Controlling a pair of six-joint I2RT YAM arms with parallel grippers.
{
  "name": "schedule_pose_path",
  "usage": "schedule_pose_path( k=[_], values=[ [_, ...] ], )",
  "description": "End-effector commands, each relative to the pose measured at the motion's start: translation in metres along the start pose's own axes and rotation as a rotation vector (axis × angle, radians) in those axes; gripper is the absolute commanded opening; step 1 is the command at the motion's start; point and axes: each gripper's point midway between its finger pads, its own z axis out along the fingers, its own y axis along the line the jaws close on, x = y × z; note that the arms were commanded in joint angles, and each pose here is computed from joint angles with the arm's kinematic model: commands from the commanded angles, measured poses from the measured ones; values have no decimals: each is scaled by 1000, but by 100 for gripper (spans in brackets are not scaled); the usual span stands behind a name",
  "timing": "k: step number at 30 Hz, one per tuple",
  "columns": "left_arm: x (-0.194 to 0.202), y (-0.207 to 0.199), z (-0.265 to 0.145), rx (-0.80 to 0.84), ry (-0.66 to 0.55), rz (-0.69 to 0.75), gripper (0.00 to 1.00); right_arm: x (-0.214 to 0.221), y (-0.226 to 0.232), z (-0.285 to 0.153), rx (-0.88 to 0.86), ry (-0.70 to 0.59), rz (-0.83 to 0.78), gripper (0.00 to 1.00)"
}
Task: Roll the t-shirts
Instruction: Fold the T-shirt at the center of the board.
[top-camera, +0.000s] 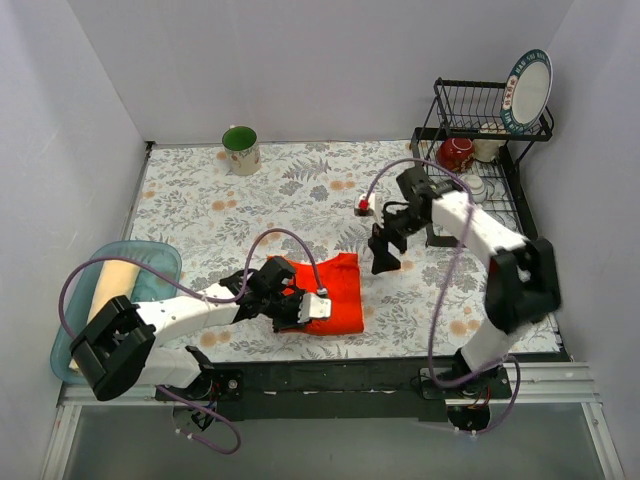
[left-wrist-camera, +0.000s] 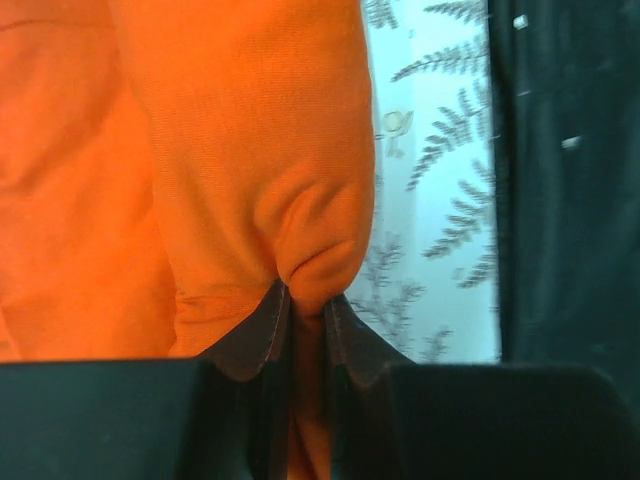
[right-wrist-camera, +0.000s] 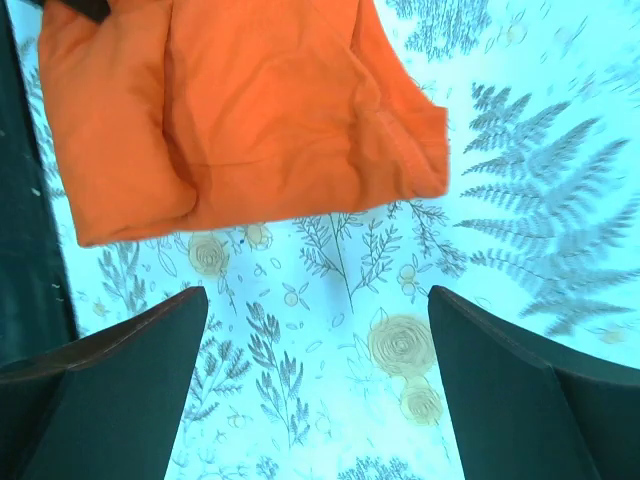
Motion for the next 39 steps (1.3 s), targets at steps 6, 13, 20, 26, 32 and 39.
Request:
schedule_pose_path(
  k=[6,13,20,26,32,39],
  values=[
    [-20,-18,-23,219,-106,-389,0,-20,69,29,294,-87,-555,98],
    [-32,-13,-29,303,-153,-476,0,-15,121,72,224,-95,-716,99],
    [-29,-10,-29,312,-158,-484,0,-7,111,94,235,-86,-717,99],
    [-29,-6,-31,303,-172,-485,0,8,115,114,139,-49,-665,66],
    [-24,-4,-37,303,-168,-509,0,14,106,105,114,28,-553,2],
    [-15,-11,-47,358,-83,-547,0,27,119,62,-198,170,-323,1]
  ],
)
